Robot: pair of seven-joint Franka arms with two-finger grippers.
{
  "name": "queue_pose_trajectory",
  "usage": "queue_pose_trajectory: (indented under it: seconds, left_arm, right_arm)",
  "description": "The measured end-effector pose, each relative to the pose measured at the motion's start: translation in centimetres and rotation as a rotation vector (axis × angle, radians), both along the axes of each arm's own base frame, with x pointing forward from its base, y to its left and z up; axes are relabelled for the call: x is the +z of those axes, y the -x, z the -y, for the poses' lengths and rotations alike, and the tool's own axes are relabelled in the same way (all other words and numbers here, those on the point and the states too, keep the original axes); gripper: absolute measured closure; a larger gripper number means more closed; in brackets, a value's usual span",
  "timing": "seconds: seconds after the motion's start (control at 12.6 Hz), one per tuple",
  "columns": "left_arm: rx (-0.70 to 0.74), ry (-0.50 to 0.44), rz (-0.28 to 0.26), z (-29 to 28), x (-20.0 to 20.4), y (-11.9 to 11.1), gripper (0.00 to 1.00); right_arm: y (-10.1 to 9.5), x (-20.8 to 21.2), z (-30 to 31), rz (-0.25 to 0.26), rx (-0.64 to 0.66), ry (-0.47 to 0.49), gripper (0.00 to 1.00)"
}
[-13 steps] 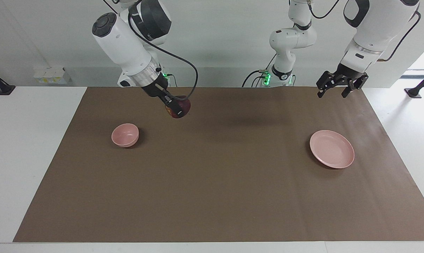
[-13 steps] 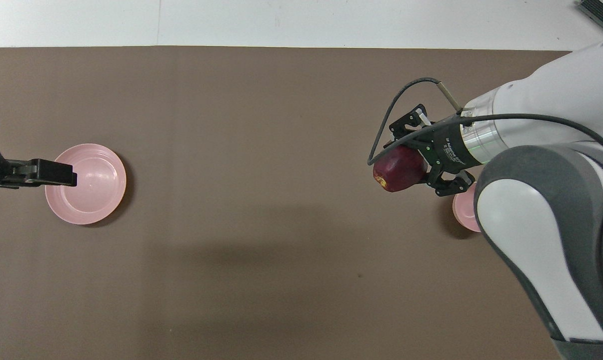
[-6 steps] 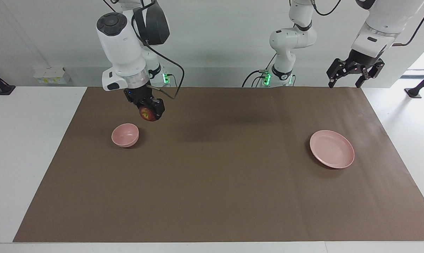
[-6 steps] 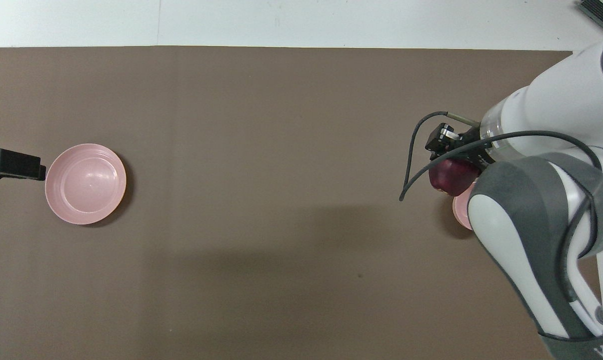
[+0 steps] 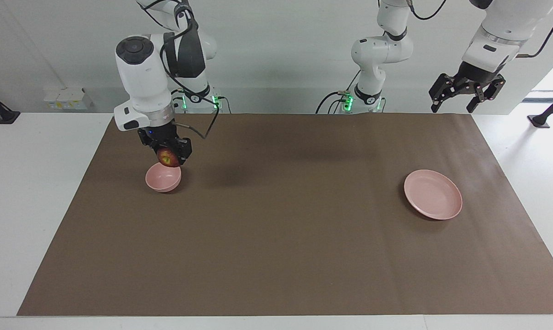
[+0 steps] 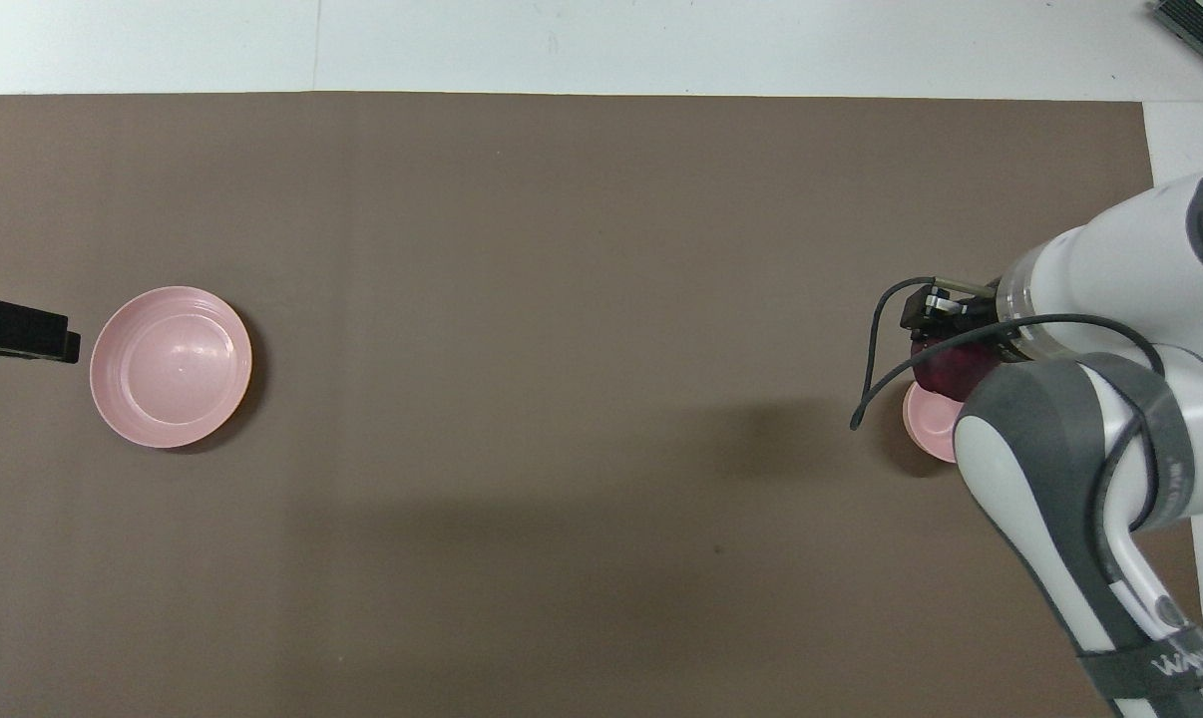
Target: Move apple from plate to bowl
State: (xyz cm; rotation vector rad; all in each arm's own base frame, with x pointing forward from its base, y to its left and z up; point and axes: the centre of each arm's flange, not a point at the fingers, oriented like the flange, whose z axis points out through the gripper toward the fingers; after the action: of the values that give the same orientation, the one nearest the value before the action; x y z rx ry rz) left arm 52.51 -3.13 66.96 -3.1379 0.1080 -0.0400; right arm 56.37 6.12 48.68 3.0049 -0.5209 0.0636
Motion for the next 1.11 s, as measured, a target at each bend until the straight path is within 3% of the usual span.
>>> queue_pose_trajectory:
  seconds: [0.4,0.71,0.95,1.11]
  left_arm:
    - [0.013,0.001,-0.009,-0.8,-0.1,0.0,0.00]
    - [0.017,0.011,-0.014,-0.9,-0.3,0.0,0.00]
    - [0.018,0.024,-0.016,-0.9,-0.3,0.1,0.00]
    - [0.018,0.025,-0.017,-0.9,-0.3,0.1,0.00]
  right_arm:
    - [1.9,-7.9,4.0,-0.022,-0.052,0.000,0.25]
    - [4.0,-13.1,7.7,0.002,-0.107,-0.011,0.25]
    - [4.7,-14.4,8.8,0.024,-0.125,-0.017,0.25]
    - [4.4,-14.0,8.7,0.032,-0.123,-0.017,0.05]
